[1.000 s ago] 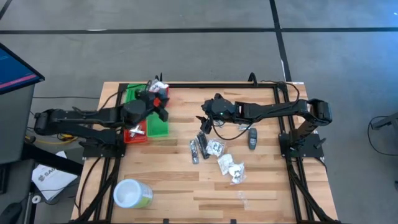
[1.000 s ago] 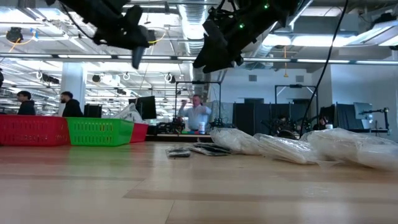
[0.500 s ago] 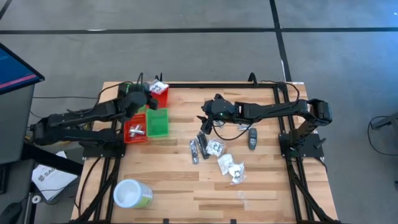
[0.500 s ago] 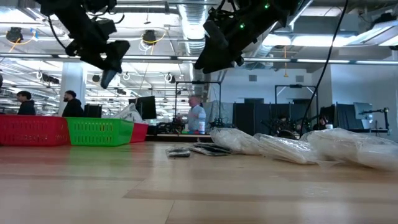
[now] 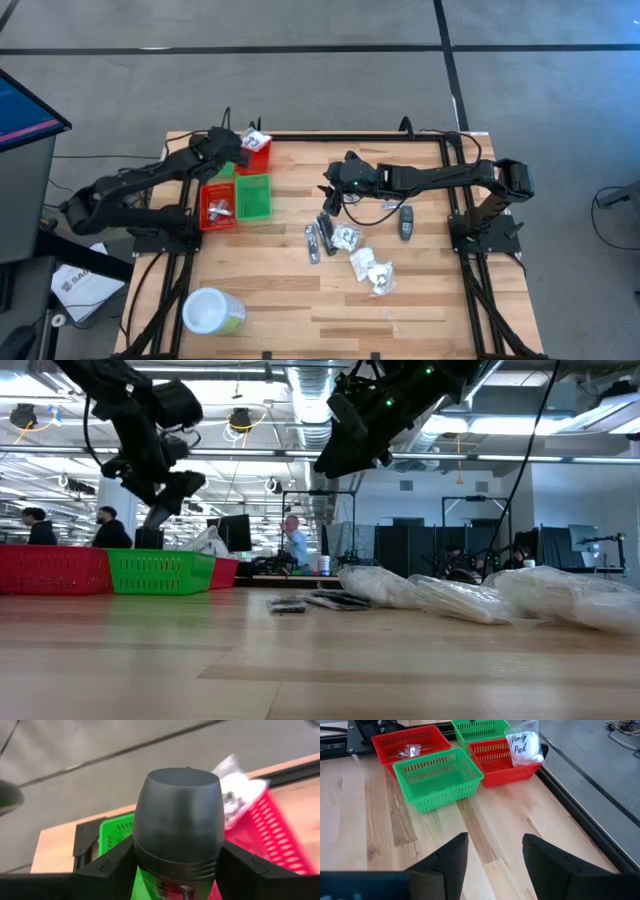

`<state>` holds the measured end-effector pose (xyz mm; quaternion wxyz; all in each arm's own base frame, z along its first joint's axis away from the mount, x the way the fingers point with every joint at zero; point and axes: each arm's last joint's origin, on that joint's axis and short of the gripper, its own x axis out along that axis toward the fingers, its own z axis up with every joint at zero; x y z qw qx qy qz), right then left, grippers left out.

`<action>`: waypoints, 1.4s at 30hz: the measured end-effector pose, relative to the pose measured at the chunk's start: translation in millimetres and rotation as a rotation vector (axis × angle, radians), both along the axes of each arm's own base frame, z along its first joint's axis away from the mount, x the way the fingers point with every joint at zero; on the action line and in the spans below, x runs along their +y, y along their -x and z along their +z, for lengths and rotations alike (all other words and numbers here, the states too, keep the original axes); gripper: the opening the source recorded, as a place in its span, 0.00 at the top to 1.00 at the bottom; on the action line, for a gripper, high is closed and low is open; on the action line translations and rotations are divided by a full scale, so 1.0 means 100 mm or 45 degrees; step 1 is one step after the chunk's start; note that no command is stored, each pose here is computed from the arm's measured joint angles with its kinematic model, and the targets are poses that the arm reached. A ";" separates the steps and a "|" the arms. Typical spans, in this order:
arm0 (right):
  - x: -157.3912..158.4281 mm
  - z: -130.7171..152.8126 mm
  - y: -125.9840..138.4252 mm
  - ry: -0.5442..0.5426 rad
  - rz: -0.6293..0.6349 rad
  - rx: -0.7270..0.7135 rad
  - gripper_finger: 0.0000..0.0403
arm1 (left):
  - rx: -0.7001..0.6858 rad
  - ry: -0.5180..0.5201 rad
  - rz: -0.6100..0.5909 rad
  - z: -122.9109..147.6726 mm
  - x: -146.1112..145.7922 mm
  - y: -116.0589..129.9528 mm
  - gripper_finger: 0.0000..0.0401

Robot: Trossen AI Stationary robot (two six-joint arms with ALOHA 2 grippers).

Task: Pick & Place Travel size toiletries
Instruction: Put the left gray deodorant into the top green bin, then put the gray deodorant into the top green bin

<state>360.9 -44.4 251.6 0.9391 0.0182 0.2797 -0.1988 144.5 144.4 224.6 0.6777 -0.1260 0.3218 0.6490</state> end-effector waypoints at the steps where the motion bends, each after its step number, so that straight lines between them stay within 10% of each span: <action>1: 0.00 0.00 0.00 0.000 0.000 0.001 0.56 | 0.014 0.013 0.015 -0.03 0.03 0.00 0.48; 42: 0.00 -0.12 0.10 -0.029 -0.021 0.203 0.63 | 0.152 0.133 0.035 -0.22 0.22 0.05 0.39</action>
